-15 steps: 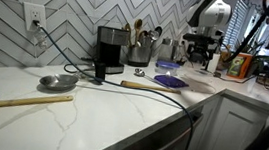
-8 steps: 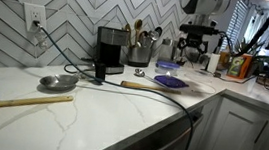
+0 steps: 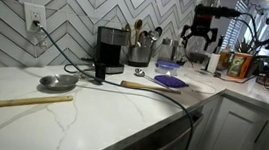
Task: Remove the clear bowl from the coffeemaker and put it on the right side of the counter
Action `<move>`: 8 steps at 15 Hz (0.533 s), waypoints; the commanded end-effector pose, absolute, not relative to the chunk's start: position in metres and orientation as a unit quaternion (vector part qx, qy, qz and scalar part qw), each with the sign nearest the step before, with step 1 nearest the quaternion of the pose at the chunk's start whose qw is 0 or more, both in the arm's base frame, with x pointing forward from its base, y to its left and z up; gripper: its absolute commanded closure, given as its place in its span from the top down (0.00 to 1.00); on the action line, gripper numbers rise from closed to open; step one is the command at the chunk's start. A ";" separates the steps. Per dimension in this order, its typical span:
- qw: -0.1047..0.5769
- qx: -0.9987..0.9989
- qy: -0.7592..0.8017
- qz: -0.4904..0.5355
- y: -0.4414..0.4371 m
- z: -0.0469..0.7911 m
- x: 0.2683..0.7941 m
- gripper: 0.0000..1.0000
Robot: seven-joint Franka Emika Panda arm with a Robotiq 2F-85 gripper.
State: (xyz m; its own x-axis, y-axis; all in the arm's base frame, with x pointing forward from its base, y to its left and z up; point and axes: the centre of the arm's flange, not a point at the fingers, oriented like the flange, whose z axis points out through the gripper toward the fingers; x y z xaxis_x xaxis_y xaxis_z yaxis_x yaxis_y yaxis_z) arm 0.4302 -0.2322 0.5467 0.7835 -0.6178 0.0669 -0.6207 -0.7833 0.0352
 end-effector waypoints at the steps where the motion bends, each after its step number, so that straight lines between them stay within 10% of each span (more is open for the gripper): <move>1: 0.026 0.972 -0.235 -0.005 -0.224 0.555 0.396 1.00; 8: 0.032 0.975 -0.220 -0.006 -0.226 0.558 0.404 1.00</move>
